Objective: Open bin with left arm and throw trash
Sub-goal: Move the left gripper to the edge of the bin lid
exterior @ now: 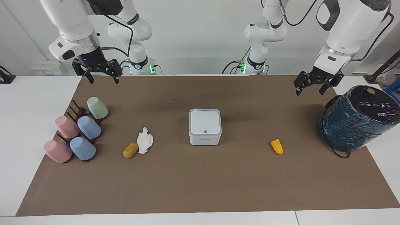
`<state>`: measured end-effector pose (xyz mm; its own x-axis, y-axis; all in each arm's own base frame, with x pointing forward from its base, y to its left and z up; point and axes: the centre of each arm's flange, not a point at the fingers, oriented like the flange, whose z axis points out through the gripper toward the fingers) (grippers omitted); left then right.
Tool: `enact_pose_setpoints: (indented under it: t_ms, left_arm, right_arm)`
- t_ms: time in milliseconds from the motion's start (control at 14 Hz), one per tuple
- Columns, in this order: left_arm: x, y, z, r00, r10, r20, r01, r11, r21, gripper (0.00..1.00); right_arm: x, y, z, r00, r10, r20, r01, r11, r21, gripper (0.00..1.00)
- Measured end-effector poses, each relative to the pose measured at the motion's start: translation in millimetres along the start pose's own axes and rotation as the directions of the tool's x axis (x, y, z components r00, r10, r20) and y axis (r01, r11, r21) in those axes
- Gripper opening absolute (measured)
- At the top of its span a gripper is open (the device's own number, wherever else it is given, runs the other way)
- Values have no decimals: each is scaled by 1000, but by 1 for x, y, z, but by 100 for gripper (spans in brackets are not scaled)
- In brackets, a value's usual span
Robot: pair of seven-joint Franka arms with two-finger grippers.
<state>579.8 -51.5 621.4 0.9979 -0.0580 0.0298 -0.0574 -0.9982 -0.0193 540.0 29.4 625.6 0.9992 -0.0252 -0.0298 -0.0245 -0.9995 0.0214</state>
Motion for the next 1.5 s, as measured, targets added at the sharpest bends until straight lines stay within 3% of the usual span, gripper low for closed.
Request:
enact_pose_setpoints:
  t_ms: [857,1429,1500]
  left_arm:
    - [0,9,0,1000,16,-3,-16,1000,-2,100]
    - [-21,112,32,999,29,-38,-30,999,-19,7]
    - [-26,126,38,999,29,-43,-31,999,-25,1]
  right_arm:
    - [0,0,0,1000,0,0,0,1000,0,100]
    - [0,0,0,1000,0,0,0,1000,0,100]
    - [0,0,0,1000,0,0,0,1000,0,100]
